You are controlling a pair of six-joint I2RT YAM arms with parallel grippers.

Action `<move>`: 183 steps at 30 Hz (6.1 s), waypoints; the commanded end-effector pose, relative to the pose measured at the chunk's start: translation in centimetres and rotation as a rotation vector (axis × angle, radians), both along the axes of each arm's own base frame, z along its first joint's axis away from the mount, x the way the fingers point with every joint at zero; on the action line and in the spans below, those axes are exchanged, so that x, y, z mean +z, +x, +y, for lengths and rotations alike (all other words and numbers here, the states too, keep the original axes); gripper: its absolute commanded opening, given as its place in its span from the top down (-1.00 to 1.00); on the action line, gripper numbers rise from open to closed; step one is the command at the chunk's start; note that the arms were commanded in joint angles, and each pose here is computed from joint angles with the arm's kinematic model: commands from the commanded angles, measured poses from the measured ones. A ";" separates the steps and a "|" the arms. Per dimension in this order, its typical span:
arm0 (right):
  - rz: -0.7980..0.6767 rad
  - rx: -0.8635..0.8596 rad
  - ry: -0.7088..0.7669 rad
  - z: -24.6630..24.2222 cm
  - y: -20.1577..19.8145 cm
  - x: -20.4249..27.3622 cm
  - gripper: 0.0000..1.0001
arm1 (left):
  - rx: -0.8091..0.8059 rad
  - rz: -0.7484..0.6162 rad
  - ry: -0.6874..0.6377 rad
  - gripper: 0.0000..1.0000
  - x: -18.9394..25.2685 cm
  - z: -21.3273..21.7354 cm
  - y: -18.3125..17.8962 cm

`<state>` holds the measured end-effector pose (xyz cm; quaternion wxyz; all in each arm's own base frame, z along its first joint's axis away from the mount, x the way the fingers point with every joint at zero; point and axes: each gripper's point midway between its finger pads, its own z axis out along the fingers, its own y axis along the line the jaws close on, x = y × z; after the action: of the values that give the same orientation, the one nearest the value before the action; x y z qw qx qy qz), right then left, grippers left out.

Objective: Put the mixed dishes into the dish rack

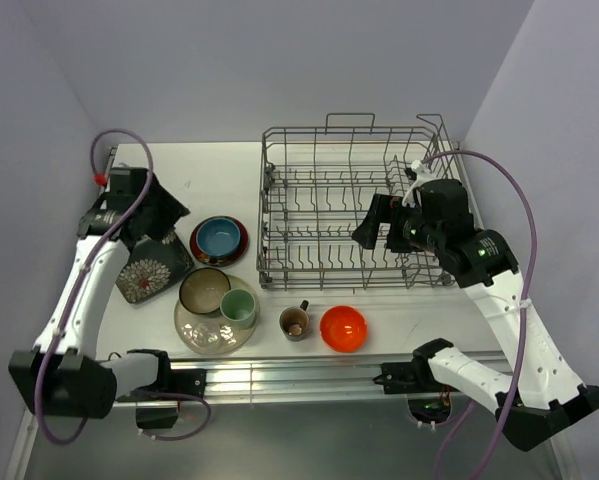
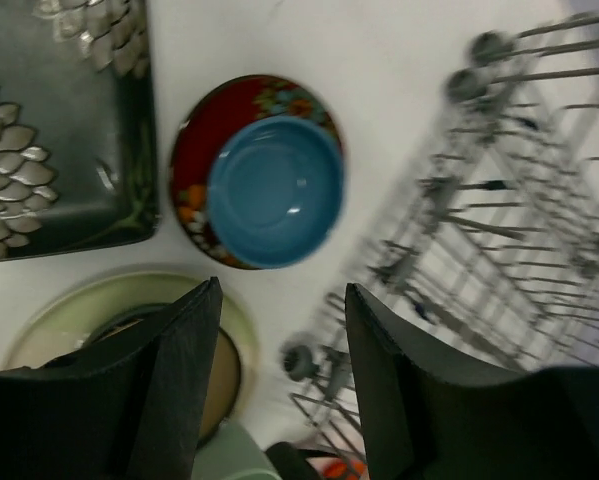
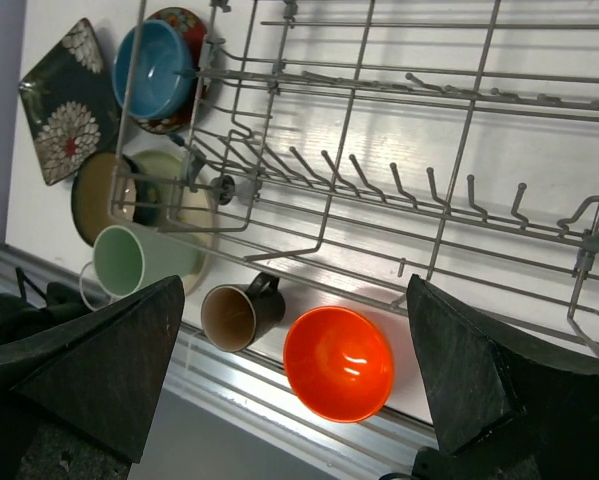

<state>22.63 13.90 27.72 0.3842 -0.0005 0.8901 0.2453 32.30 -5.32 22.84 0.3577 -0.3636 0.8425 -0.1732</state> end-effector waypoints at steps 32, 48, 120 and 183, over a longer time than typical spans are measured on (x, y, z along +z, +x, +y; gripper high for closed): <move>-0.001 -0.038 -0.020 -1.1 1.7 0.6 -0.98 | -0.191 0.421 0.176 0.43 -17.2 -1.3 5.2; 0.014 0.039 0.076 1.0 1.3 2.1 -0.98 | -0.162 0.084 0.084 1.00 -0.2 -1.0 4.9; -0.346 0.968 -0.809 15.3 -13.6 -3.5 -0.42 | -0.956 0.448 -0.077 1.00 -2.7 -19.9 -18.0; -0.317 0.667 0.313 16.3 6.2 10.2 1.00 | -0.382 -0.427 -0.256 -0.99 15.3 -13.2 -7.5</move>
<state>28.72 27.26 32.86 0.4245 -0.2636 0.8045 0.3212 24.08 -16.03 38.70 0.4623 -0.2158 0.7730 -0.3771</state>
